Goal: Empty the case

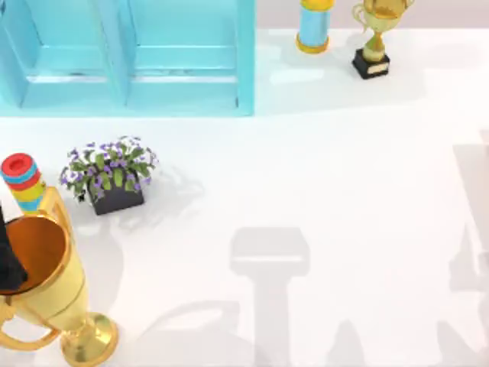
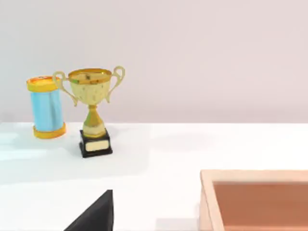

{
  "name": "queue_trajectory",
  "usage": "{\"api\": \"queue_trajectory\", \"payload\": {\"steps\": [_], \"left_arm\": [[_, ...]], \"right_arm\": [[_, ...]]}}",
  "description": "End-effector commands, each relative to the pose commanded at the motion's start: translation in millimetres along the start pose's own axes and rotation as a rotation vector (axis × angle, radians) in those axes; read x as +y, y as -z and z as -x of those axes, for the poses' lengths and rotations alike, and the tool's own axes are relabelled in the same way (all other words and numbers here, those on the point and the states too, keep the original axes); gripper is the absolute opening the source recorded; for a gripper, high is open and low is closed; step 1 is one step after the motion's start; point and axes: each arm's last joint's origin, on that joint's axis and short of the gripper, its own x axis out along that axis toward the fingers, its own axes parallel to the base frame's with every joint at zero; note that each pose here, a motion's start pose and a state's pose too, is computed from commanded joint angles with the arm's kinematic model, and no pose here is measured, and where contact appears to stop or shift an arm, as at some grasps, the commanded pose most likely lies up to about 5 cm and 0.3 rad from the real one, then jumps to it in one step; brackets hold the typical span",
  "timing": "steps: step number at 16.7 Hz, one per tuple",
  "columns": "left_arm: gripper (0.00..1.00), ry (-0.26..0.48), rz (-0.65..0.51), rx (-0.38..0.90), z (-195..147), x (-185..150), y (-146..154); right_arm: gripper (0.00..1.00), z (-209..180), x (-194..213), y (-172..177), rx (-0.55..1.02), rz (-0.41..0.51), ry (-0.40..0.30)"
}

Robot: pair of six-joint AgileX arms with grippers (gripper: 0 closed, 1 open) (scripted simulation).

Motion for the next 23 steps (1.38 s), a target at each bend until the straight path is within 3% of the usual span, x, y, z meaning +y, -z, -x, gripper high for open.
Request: {"api": "queue_trajectory", "payload": {"steps": [6, 9, 13, 18, 23], "left_arm": [[1.00, 0.000, 0.000, 0.000, 0, 0, 0], [1.00, 0.000, 0.000, 0.000, 0, 0, 0], [1.00, 0.000, 0.000, 0.000, 0, 0, 0], [1.00, 0.000, 0.000, 0.000, 0, 0, 0], [1.00, 0.000, 0.000, 0.000, 0, 0, 0]], "right_arm": [[1.00, -1, -5, -17, 0.106, 0.039, 0.051], [1.00, -8, -14, -44, 0.288, 0.089, 0.114], [1.00, -40, -36, -80, 0.658, 0.132, 0.171], [1.00, -99, -85, -95, 1.139, 0.101, 0.144], [1.00, -138, -137, -90, 1.448, 0.029, 0.069]]}}
